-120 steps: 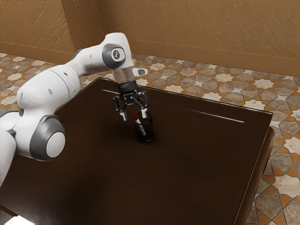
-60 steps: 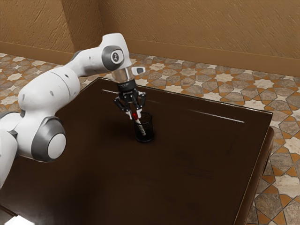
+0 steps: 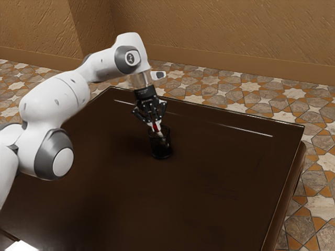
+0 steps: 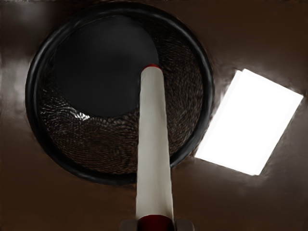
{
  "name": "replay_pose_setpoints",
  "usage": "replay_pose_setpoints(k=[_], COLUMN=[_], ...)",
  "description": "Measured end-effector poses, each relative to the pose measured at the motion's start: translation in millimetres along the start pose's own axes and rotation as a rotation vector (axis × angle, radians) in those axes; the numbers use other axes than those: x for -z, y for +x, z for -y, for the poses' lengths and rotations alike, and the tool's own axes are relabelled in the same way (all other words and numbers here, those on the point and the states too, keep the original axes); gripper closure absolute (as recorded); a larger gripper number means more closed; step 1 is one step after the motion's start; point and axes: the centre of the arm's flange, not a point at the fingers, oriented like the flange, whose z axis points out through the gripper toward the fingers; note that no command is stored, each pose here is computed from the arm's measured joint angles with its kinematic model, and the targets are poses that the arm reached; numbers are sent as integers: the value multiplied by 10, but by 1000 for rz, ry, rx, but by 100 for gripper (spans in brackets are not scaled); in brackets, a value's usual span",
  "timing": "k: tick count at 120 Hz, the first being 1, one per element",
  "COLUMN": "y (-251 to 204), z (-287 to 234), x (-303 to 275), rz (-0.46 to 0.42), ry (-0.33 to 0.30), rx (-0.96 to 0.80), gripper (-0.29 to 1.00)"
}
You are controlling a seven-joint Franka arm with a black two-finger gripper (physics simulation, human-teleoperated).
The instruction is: Take the marker out of the pen holder and place it to the left of the pen holder.
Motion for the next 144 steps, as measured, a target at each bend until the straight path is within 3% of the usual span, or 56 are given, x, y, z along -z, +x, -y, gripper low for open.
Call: replay_pose_setpoints(k=[9,21,25,31,43,54,64,75,87,99,112,127,133,144], y=[-251,-513,-467,-182,494,745,866,955,986,970,939,857,596,-688], z=[-162,6,254,871,1946,2471,2780,3047,3136,3180,3262,3349,2985,1216], x=[408,922,1044,1033,460,91,-117,-309,-375,-513,-730,-786,-330,1022], rz=[-38,-50,-44,-6,67,106,113,110,105,148,197,235,232,100], ry=[-4,-22,-56,-158,-377,-514,-587,-626,-642,-643,-579,-485,-395,-143], rx=[-25,-3,29,106,232,294,334,374,388,391,404,409,372,116], gripper=[73,74,74,75,75,75,74,71,50,31,19,25,19,13])
